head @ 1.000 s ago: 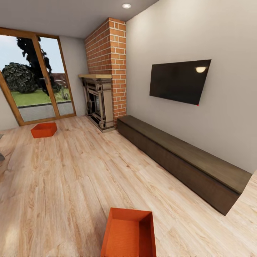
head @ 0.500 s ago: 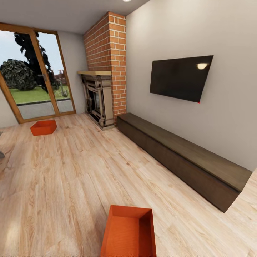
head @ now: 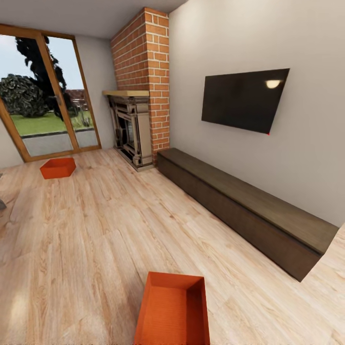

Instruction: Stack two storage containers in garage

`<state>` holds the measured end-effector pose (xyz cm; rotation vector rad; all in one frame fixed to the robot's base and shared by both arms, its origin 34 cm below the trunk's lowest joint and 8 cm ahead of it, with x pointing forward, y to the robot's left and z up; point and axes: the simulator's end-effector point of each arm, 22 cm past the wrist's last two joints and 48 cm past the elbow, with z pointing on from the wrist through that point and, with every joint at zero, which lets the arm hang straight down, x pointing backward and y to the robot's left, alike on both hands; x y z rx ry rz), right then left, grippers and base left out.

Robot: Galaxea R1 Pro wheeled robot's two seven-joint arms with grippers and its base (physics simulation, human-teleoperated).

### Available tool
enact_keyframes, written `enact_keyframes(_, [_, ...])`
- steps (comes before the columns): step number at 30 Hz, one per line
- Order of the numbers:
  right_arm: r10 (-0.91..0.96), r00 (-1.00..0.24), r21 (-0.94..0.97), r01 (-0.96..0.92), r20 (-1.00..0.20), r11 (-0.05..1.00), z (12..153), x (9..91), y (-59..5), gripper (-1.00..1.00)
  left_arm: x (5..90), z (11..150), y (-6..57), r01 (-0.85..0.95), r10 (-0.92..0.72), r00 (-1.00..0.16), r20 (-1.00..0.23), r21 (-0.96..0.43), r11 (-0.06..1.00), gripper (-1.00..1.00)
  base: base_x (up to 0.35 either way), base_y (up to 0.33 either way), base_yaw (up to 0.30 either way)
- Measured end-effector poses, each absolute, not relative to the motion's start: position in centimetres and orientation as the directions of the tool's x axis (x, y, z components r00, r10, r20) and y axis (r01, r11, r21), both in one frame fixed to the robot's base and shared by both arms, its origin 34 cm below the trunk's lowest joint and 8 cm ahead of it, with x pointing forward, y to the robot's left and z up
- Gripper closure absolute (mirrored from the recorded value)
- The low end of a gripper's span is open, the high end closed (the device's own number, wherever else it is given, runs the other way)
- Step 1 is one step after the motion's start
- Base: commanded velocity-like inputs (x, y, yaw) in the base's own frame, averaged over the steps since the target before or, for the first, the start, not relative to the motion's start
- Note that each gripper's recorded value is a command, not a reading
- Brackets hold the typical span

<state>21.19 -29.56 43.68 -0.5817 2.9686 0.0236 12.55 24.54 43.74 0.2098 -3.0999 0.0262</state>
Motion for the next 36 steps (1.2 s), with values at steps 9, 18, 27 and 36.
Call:
enact_keyframes(9, [-0.376, -0.921, -0.002, -0.377, -0.104, 0.926, 43.6, 20.7, -29.6, -1.00, 12.0, 43.8, 24.5, -0.135, -0.134, -0.990, 0.050, -0.013, 0.991, -1.00, 0.000, 0.000, 0.000])
enact_keyframes(18, [-0.377, -0.922, 0.004, -0.379, -0.091, 0.926, 43.5, 20.1, -29.6, -1.00, 11.5, 43.8, 24.5, -0.135, -0.134, -0.989, 0.064, -0.011, 0.991, -1.00, 0.000, 0.000, 0.000])
enact_keyframes(27, [-0.376, -0.923, 0.009, -0.378, -0.078, 0.926, 43.4, 19.6, -29.6, -1.00, 10.9, 43.8, 24.5, -0.135, -0.134, -0.988, 0.078, -0.009, 0.991, -1.00, 0.000, 0.000, 0.000])
enact_keyframes(36, [-0.377, -0.924, 0.014, -0.378, -0.065, 0.926, 43.3, 19.0, -29.6, -1.00, 10.4, 43.9, 24.5, -0.136, -0.134, -0.987, 0.092, -0.007, 0.991, -1.00, 0.000, 0.000, 0.000])
